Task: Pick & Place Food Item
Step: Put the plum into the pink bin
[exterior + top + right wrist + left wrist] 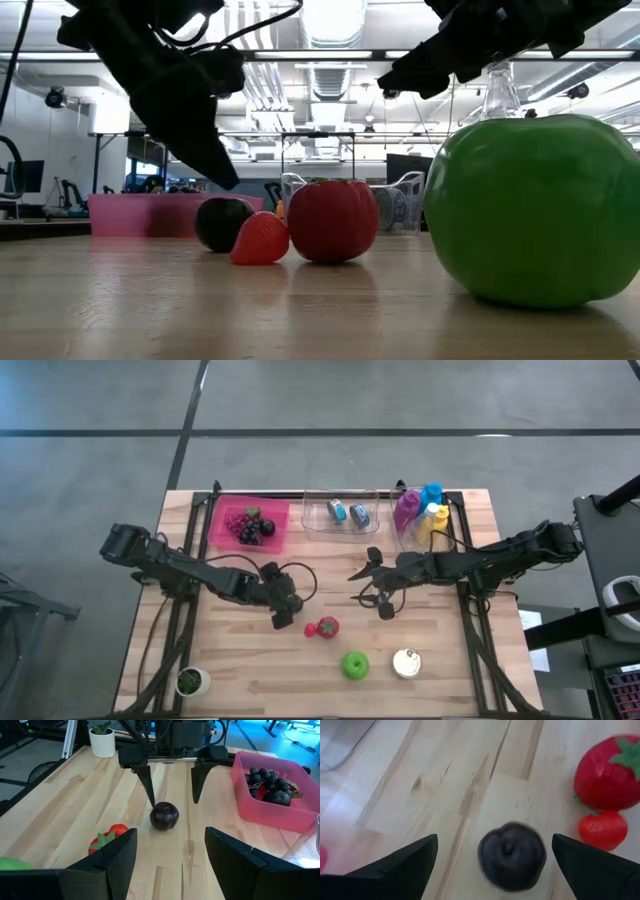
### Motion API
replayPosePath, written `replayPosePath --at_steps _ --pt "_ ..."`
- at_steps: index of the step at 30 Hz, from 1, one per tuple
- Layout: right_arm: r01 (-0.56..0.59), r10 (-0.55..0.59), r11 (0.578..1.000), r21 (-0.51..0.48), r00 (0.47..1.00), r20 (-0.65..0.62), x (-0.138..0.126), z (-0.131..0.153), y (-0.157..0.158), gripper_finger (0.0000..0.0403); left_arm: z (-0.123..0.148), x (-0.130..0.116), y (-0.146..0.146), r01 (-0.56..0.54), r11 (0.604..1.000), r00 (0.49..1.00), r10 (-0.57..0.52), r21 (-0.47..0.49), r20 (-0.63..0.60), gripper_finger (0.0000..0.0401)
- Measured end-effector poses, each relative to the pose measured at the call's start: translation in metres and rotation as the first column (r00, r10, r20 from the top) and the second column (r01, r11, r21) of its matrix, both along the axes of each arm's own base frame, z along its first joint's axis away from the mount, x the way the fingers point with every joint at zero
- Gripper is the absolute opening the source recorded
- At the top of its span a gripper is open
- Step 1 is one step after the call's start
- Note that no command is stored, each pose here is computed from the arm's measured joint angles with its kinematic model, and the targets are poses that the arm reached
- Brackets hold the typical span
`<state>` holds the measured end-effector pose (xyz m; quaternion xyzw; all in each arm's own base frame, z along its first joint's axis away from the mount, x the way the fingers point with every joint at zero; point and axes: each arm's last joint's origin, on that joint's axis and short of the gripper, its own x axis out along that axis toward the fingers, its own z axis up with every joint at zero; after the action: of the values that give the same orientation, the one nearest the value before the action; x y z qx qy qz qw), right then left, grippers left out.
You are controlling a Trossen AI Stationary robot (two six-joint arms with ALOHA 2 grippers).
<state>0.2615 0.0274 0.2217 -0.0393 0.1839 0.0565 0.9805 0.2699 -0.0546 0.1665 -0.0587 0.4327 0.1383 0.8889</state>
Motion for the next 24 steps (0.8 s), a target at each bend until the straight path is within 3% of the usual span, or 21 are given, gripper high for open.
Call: replayPosePath --at_steps 24 --pt "0.001 -0.001 1.0 0.0 1.0 0.0 0.0 0.0 0.0 0.0228 -0.032 0.008 -0.002 -0.012 1.0 0.997 0.012 -0.005 -0.07 0.0397"
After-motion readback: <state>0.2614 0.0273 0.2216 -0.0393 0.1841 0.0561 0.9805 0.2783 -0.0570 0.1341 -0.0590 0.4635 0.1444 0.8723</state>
